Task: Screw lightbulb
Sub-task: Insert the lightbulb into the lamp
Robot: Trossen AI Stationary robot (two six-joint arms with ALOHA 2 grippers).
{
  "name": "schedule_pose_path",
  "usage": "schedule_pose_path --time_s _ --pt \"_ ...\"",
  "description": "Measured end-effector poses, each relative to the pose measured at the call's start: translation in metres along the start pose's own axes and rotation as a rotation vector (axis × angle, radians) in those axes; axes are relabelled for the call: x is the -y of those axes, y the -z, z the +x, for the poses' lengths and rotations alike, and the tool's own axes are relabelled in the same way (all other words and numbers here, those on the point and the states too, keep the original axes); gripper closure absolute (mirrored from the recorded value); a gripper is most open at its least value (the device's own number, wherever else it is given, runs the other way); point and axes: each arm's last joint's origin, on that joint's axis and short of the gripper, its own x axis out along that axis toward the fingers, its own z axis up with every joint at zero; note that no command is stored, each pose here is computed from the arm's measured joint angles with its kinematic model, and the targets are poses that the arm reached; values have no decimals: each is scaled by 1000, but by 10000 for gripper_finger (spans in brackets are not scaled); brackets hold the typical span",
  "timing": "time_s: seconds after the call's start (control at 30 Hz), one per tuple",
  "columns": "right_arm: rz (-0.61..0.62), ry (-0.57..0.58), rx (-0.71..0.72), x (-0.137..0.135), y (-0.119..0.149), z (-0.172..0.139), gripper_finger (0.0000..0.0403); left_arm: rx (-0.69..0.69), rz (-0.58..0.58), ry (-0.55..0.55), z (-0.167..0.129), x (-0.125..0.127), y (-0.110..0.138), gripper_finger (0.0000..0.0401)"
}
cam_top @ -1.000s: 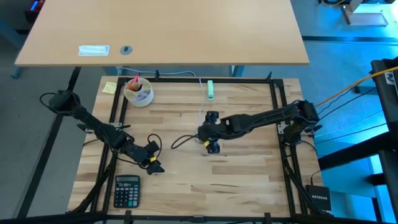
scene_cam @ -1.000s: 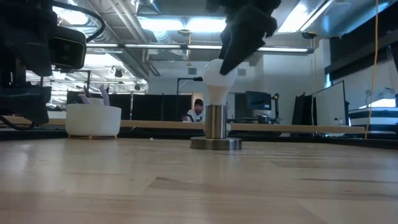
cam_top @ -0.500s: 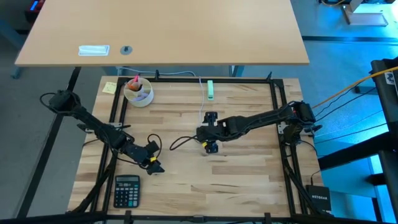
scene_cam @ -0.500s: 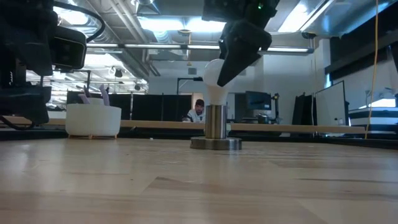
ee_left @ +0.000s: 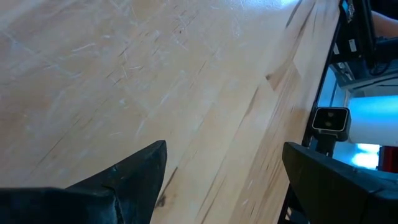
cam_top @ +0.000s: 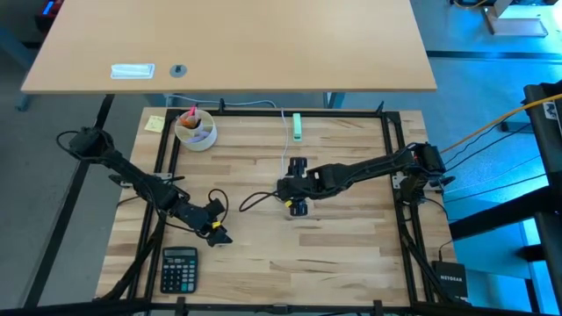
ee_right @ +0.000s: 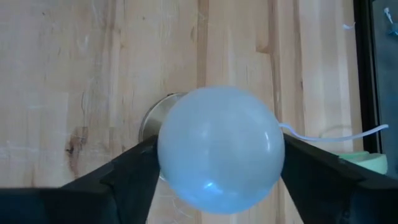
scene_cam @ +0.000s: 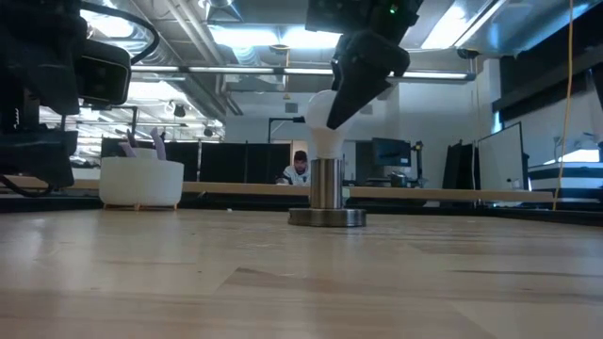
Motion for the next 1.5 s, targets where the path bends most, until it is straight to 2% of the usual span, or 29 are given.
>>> schedule_pose_path --time_s 0.13,0.33,0.67,0.77,1.0,1.5 --pt "36 -6 0 0 0 0 118 0 0 0 0 0 0 91" --pt "130 -70 7 1 -5 -5 101 0 -1 0 0 0 0 91" --pt "384 -158 -14 36 -16 -15 111 0 3 0 0 0 0 91" --pt "425 -163 -9 43 -18 -16 107 0 8 0 0 0 0 91" --pt "434 -191 -20 44 -18 -17 105 0 10 0 0 0 0 91" --pt "425 -147 -45 40 -5 0 105 -7 16 -21 0 -2 1 91"
